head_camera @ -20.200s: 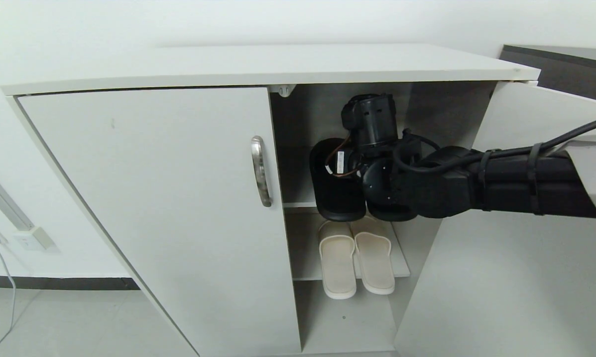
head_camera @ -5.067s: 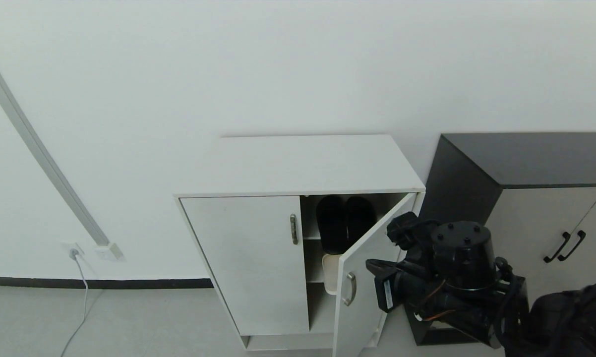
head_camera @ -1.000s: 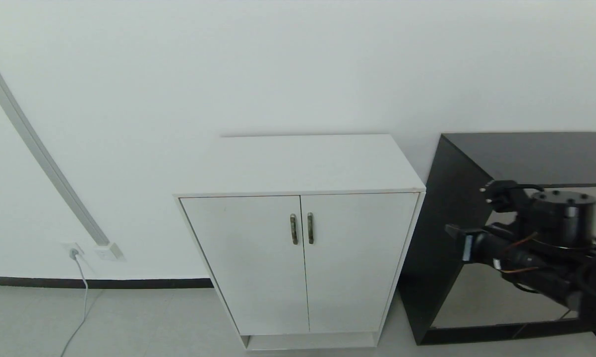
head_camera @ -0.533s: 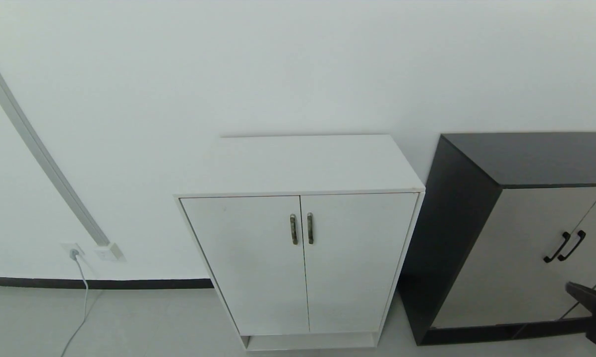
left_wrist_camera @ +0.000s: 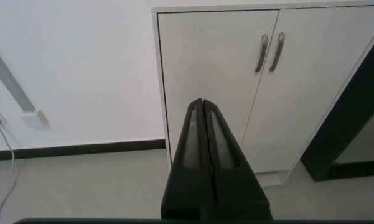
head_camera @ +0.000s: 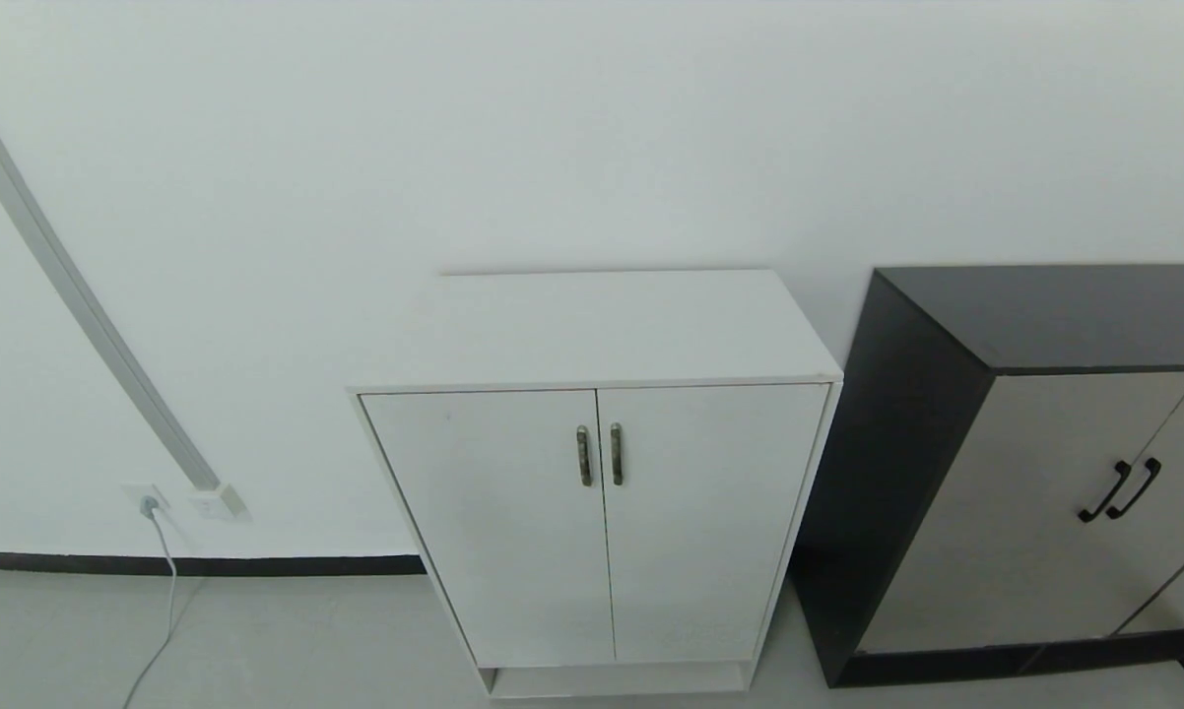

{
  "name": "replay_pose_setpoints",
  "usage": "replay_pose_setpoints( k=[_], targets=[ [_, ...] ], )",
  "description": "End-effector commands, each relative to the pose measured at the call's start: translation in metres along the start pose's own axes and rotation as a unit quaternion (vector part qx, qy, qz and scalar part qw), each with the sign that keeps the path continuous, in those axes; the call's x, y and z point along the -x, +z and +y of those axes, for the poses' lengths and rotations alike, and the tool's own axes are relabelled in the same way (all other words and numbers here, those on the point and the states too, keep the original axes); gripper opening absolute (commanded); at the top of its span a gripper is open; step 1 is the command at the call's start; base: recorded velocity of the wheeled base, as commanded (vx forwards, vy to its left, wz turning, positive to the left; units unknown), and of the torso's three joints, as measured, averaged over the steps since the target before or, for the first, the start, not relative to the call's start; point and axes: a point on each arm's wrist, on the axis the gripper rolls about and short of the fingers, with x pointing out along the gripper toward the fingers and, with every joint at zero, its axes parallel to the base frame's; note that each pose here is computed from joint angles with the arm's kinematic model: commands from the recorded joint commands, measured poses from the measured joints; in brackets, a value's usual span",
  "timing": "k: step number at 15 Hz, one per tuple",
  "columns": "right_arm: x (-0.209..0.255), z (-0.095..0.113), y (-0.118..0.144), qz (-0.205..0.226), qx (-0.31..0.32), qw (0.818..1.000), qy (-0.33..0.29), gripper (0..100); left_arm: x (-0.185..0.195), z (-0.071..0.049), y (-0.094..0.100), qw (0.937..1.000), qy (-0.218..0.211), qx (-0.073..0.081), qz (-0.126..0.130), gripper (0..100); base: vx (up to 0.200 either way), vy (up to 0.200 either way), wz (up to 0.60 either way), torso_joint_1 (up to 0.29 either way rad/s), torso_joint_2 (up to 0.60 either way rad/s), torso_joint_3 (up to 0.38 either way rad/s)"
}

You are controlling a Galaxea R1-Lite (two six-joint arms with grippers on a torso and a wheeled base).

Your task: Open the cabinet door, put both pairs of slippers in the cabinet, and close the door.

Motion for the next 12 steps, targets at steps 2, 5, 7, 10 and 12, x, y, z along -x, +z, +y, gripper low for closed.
replay_pose_setpoints(
  k=[2,5,7,10,12],
  targets=[
    [0.0098,-0.0017,-0.0064,-0.056,-0.001,0.998,0.027,0,0.0000,0.0000,0.0000,1.0000,0.000,0.000,0.000,0,0.000,0.000,0.00,0.000,0.00,0.000],
    [0.0098,-0.0019,-0.0088,-0.058,0.001,0.998,0.041,0,0.0000,0.0000,0.0000,1.0000,0.000,0.000,0.000,0,0.000,0.000,0.00,0.000,0.00,0.000],
    [0.0101,-0.0019,-0.0090,-0.060,0.001,0.997,0.043,0,0.0000,-0.0001,0.0000,1.0000,0.001,0.000,0.000,0,0.000,0.000,0.00,0.000,0.00,0.000],
    [0.0105,-0.0016,-0.0092,-0.061,0.002,0.997,0.052,0,0.0000,0.0000,0.0000,1.0000,0.000,0.000,0.000,0,0.000,0.000,0.00,0.000,0.00,0.000],
    [0.0121,-0.0017,-0.0110,-0.088,-0.001,0.994,0.061,0,0.0000,0.0000,0.0000,1.0000,0.000,0.000,0.000,0,0.000,0.000,0.00,0.000,0.00,0.000]
  ],
)
